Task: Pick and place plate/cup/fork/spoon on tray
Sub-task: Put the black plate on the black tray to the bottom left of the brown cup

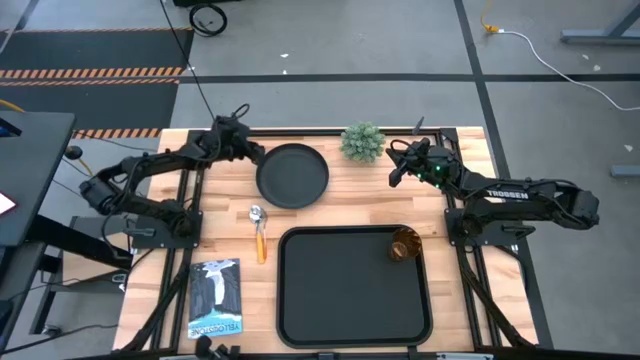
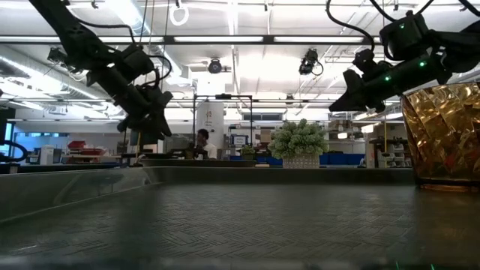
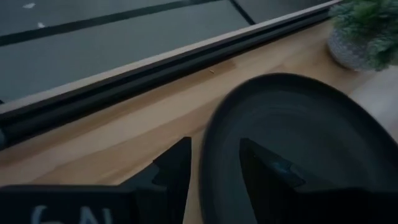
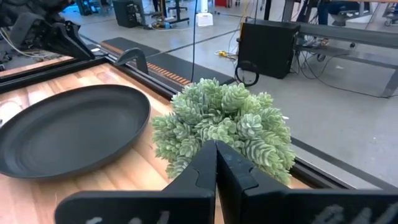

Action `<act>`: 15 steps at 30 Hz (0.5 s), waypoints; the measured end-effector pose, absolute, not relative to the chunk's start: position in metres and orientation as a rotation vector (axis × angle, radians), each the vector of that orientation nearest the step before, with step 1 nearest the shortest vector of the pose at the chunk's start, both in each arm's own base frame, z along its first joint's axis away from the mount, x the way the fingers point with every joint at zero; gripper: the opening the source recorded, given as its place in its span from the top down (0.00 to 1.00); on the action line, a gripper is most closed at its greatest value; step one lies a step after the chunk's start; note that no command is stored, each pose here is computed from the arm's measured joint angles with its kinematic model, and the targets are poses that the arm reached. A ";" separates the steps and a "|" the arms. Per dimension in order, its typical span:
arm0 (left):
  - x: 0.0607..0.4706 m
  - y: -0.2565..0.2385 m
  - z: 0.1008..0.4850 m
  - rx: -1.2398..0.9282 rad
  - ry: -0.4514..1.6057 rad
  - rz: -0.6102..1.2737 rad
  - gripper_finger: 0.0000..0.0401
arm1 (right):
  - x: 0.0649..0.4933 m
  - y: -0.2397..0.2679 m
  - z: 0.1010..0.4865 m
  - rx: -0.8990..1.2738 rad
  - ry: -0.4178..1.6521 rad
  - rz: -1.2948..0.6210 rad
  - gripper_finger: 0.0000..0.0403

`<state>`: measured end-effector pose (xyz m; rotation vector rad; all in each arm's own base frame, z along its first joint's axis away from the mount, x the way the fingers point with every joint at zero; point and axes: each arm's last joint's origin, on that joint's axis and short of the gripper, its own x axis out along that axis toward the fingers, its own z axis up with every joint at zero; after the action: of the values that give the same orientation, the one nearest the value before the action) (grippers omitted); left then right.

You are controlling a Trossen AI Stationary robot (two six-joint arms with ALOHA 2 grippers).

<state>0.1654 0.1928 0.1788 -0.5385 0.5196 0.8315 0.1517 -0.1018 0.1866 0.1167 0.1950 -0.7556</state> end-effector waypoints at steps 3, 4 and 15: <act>0.163 0.195 0.181 -0.540 0.538 0.839 0.64 | 0.152 -0.102 0.187 0.114 0.196 -0.757 0.98; 0.163 0.195 0.180 -0.541 0.539 0.841 0.64 | 0.151 -0.102 0.187 0.114 0.196 -0.759 0.98; 0.153 0.200 0.178 -0.599 0.546 0.795 0.64 | 0.151 -0.103 0.187 0.113 0.192 -0.762 0.98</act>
<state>0.1534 0.2003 0.1785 -0.5986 0.5456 0.7951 0.1510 -0.1029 0.1871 0.1133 0.1916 -0.7618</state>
